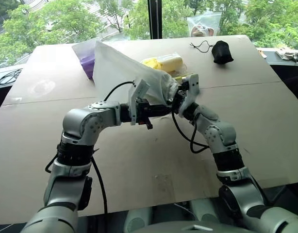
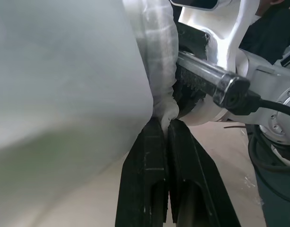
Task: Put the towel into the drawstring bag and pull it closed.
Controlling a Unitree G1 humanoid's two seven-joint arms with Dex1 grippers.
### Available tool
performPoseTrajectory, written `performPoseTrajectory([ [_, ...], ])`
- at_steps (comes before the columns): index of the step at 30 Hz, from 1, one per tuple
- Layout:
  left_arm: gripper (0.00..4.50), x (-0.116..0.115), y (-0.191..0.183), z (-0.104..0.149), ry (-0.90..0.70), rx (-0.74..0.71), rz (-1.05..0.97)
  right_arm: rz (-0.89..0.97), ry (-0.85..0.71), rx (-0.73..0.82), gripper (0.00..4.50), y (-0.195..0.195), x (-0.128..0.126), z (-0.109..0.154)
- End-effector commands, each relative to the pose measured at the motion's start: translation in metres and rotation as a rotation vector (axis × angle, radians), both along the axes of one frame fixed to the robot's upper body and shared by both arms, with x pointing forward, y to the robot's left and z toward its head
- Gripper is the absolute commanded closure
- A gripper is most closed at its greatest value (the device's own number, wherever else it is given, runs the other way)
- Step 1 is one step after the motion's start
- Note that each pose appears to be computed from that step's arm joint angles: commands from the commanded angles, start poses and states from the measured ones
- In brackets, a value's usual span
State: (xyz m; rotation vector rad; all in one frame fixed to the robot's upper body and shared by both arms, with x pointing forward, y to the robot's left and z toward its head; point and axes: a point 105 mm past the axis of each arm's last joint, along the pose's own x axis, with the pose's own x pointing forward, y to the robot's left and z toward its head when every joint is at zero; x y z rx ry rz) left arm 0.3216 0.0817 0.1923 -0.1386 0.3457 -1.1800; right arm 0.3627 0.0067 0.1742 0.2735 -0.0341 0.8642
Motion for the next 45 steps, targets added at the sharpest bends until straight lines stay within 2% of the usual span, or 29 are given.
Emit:
performPoseTrajectory([
  [1,4.50,-0.001,0.000,0.032,-0.091,-0.069,-0.010,0.074,-0.030,-0.025,4.45,0.013,-0.011,-0.002],
  [5,4.50,-0.011,0.004,0.043,-0.073,-0.123,-0.043,0.039,0.164,0.194,4.45,-0.005,-0.002,0.000],
  [14,4.50,-0.006,-0.003,0.053,-0.073,-0.205,0.008,-0.019,0.259,0.264,4.45,-0.017,0.001,-0.004],
  [16,4.50,-0.006,-0.008,0.050,-0.052,-0.218,0.018,-0.025,0.217,0.195,4.45,-0.020,-0.002,-0.005],
  [19,4.50,-0.005,-0.013,0.035,0.000,-0.203,0.059,-0.016,0.086,0.002,4.45,-0.019,-0.013,-0.008],
  [20,4.50,-0.007,-0.014,0.031,0.019,-0.204,0.062,-0.012,0.075,-0.001,4.45,-0.020,-0.016,-0.005],
  [22,4.50,-0.013,-0.014,0.024,0.044,-0.204,0.055,-0.013,0.124,0.165,4.45,-0.026,-0.018,0.012],
  [24,4.50,-0.019,-0.011,0.016,0.062,-0.186,0.053,-0.031,0.194,0.278,4.45,-0.035,-0.015,0.017],
  [29,4.50,-0.033,-0.014,-0.001,0.072,-0.115,0.005,0.004,0.293,0.412,4.45,-0.034,-0.012,0.021],
  [34,4.50,-0.034,-0.018,0.010,0.027,-0.117,-0.042,0.061,0.316,0.489,4.45,-0.039,-0.019,0.038],
  [37,4.50,-0.037,-0.019,0.026,-0.001,-0.120,-0.106,0.088,0.343,0.361,4.45,-0.049,-0.036,0.032],
  [40,4.50,-0.032,-0.013,0.041,0.019,-0.136,-0.133,0.140,0.374,0.175,4.45,-0.058,-0.066,0.023],
  [42,4.50,-0.029,-0.010,0.038,0.064,-0.129,-0.131,0.140,0.392,0.149,4.45,-0.060,-0.074,0.021],
  [45,4.50,-0.025,-0.008,0.025,0.119,-0.108,-0.111,0.104,0.433,0.128,4.45,-0.059,-0.073,0.012],
])
